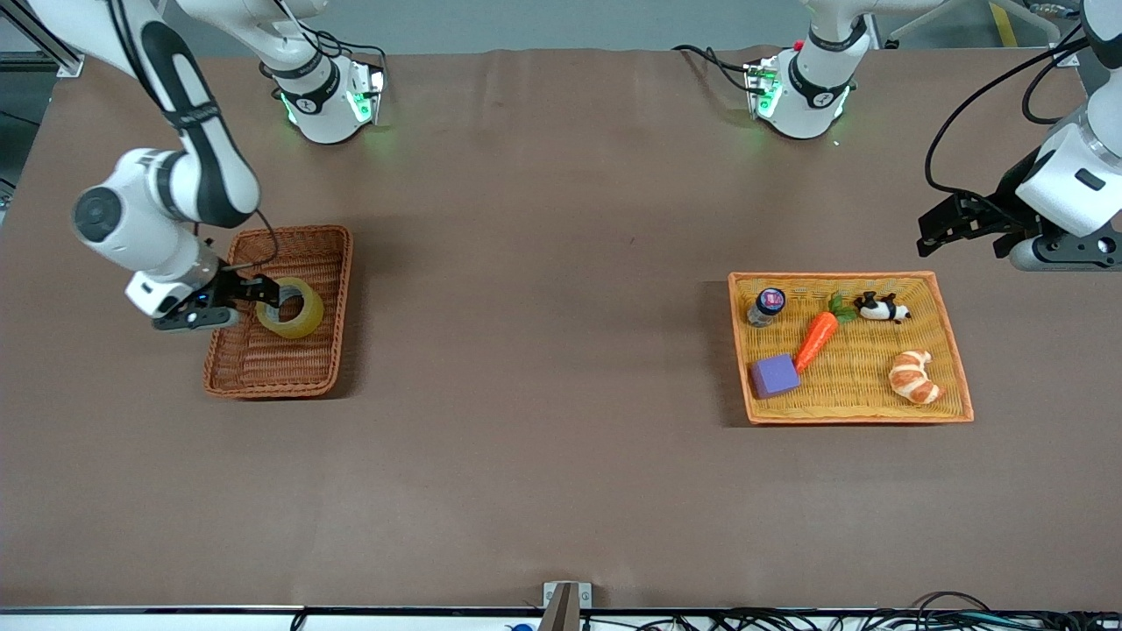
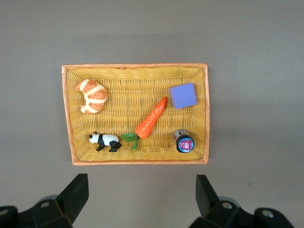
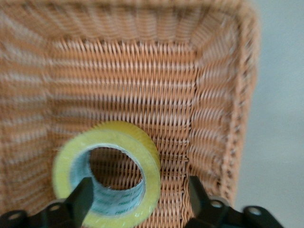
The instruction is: Move tape to another basket
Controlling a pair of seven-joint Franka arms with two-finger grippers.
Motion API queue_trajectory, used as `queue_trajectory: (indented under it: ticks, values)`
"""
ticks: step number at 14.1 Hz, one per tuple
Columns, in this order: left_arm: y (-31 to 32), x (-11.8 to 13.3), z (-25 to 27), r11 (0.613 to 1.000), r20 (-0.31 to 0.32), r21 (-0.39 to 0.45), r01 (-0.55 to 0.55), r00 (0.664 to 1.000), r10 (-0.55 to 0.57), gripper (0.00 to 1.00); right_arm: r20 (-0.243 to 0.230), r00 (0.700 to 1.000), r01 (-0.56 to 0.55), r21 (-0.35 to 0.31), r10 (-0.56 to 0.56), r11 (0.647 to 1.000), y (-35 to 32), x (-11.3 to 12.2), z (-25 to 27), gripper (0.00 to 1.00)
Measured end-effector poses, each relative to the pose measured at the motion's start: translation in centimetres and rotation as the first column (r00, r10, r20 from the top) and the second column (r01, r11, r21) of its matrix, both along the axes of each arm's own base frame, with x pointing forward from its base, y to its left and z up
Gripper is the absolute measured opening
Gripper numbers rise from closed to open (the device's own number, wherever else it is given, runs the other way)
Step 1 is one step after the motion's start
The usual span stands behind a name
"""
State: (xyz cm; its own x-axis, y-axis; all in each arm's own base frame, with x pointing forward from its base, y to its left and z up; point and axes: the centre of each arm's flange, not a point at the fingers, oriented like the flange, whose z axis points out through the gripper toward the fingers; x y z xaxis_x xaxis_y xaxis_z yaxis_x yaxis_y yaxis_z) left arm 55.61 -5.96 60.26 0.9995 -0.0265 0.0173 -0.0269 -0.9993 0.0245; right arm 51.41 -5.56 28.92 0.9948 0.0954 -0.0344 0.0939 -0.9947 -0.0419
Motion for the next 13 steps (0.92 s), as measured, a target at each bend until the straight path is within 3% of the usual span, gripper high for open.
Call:
queue_trajectory:
  ticks: [2, 5, 7, 13]
  values:
    - [0.0, 0.0, 0.0, 1.0, 0.0, 0.0, 0.0, 1.0, 0.0, 1.0, -0.005, 1.0, 0.027, 0.016, -0.027, 1.0, -1.3, 2.6, 6.5, 1.0]
    - [-0.1, 0.0, 0.0, 1.0, 0.0, 0.0, 0.002, 1.0, -0.002, 1.0, -0.028, 0.997, 0.071, 0.03, -0.07, 0.997, -2.7, 4.5, 15.0, 1.0]
    - [-0.1, 0.0, 0.0, 1.0, -0.001, 0.0, 0.002, 1.0, -0.002, 1.0, -0.069, 0.991, 0.117, 0.03, -0.115, 0.993, -2.4, 5.0, 20.5, 1.0]
    - [-0.1, 0.0, -0.1, 1.0, 0.0, 0.005, 0.003, 1.0, -0.003, 1.0, -0.107, 0.989, 0.095, -0.021, -0.097, 0.995, 0.2, 3.9, 31.8, 1.0]
